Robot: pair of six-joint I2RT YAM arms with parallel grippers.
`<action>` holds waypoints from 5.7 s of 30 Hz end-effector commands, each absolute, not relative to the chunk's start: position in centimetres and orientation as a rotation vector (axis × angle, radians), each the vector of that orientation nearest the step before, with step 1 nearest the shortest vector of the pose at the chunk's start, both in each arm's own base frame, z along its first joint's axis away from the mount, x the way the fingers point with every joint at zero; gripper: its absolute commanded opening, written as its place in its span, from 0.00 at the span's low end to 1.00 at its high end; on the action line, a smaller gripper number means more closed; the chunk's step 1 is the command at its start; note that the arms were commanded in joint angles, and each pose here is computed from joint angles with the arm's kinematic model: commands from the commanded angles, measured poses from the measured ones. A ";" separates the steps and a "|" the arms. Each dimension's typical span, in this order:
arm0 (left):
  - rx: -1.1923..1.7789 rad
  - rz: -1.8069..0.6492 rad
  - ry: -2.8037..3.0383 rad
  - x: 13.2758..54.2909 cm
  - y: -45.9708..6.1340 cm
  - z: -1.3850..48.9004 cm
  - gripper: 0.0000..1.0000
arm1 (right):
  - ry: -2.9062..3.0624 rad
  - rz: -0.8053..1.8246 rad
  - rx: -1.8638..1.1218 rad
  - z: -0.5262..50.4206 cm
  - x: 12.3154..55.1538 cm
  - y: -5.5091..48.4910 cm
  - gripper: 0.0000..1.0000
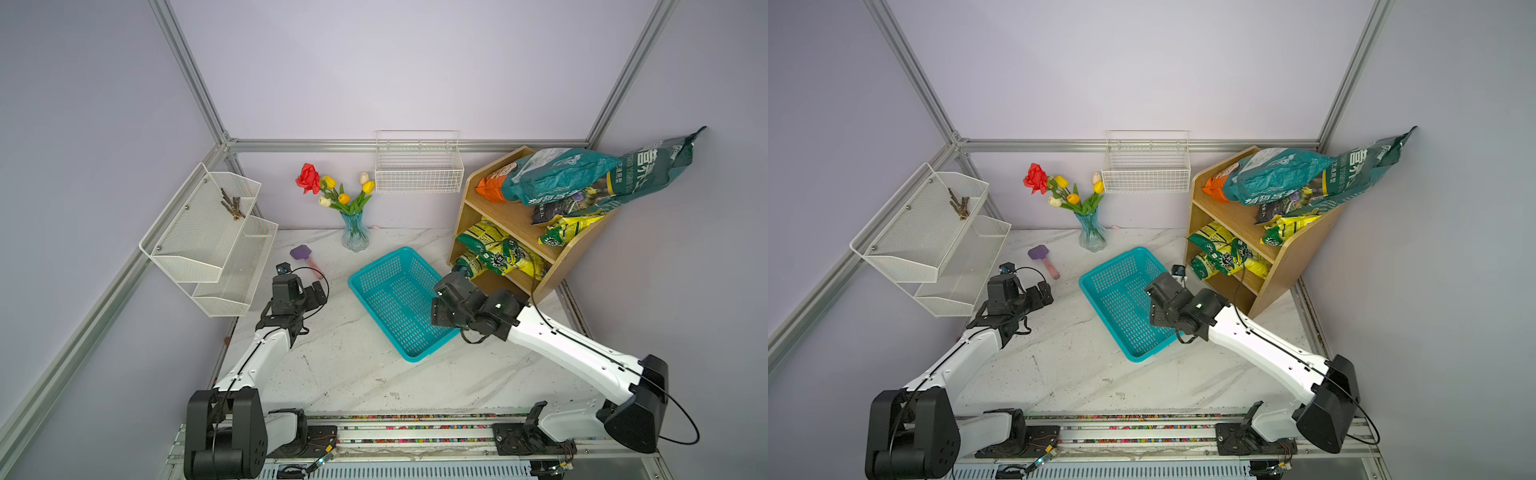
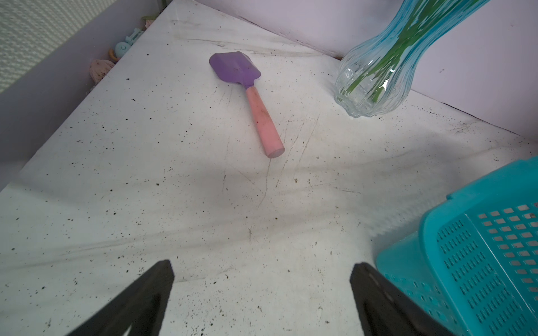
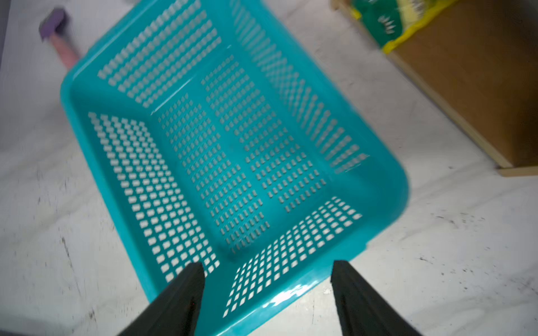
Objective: Take down the fertilizer bag from the shelf
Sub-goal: Adjust the storage box at the center of the board, then pick up the fertilizer bag from the shelf, then place the fertilizer bag in the storage box.
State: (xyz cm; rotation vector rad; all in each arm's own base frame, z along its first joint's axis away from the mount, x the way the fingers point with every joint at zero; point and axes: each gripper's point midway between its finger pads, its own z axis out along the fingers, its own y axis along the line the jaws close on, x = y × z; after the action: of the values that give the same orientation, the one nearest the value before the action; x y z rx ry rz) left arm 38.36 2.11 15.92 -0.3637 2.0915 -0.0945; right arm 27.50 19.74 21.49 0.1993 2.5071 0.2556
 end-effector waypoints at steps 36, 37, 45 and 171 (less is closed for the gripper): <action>-0.351 -0.149 2.039 40.9 1.6 20.3 1.00 | 2.527 0.190 0.046 13.4 33.4 17.7 0.19; -0.353 -0.154 2.040 40.9 1.6 20.2 1.00 | 2.531 0.176 0.006 13.4 33.9 17.5 0.19; -0.354 -0.168 2.055 40.9 1.4 19.8 1.00 | 2.514 0.235 -0.053 12.9 39.4 20.4 0.19; -0.615 -0.306 2.139 35.3 3.6 18.1 1.00 | 1.157 0.241 -0.568 40.3 31.3 46.0 0.00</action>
State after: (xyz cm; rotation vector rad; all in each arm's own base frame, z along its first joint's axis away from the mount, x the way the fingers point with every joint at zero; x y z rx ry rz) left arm 35.78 4.02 19.73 -0.6075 2.1022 -0.2793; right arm 32.54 46.98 29.84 -0.7912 1.4026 0.1605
